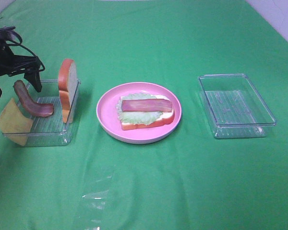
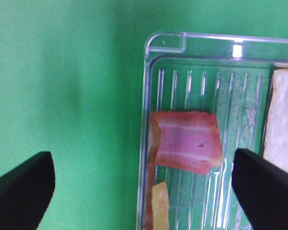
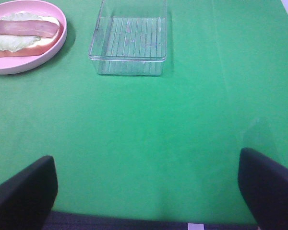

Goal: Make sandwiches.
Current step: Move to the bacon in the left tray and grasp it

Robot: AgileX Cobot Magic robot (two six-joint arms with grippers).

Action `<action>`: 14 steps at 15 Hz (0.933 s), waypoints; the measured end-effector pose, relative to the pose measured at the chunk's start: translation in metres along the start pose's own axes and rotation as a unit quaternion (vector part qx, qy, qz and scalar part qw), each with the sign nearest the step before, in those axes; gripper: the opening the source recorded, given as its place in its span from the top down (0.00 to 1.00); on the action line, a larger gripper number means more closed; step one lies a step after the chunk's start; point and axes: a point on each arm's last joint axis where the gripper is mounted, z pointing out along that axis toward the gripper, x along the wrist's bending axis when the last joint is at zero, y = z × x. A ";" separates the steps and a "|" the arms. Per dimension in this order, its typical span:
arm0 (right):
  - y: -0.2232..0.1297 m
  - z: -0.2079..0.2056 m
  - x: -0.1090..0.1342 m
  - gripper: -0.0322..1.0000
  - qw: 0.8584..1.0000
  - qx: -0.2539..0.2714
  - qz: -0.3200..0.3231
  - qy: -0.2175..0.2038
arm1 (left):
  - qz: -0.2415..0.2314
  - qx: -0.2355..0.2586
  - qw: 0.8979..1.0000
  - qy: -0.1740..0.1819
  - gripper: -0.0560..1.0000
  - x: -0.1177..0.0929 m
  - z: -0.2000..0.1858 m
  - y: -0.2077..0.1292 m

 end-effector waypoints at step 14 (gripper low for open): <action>0.000 0.000 0.000 0.02 1.000 0.000 0.000 0.000 | -0.006 -0.024 1.000 -0.008 0.73 -0.001 0.004 0.005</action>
